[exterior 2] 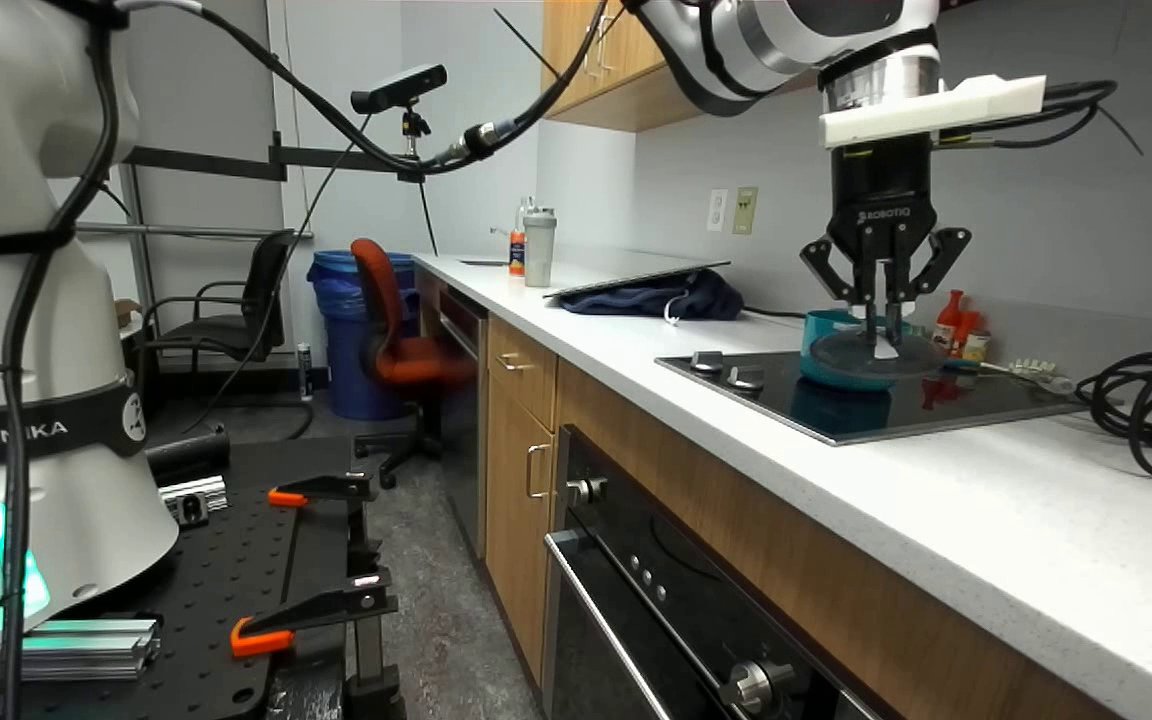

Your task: Pick up the lid and place it on top of the blue pot.

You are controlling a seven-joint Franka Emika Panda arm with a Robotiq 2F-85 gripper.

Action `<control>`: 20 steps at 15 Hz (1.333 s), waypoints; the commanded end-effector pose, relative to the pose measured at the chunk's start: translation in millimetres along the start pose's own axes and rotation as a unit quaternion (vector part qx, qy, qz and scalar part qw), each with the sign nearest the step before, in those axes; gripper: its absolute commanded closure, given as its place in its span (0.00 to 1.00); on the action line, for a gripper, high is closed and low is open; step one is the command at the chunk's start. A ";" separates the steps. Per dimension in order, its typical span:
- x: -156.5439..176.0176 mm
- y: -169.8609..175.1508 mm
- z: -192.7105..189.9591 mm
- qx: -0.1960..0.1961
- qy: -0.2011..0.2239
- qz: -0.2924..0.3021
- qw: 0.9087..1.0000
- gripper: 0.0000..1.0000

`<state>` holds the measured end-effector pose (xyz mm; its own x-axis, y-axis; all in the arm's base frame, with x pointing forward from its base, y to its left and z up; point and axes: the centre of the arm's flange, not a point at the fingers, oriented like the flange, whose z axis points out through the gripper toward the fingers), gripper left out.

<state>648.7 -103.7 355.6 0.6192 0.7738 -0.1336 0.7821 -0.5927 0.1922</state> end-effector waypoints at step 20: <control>78.5 26.2 -53.9 -0.063 0.059 0.025 0.996 0.96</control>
<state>694.5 -53.7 400.6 0.6310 0.7754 -0.0230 0.7428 -0.5954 0.3062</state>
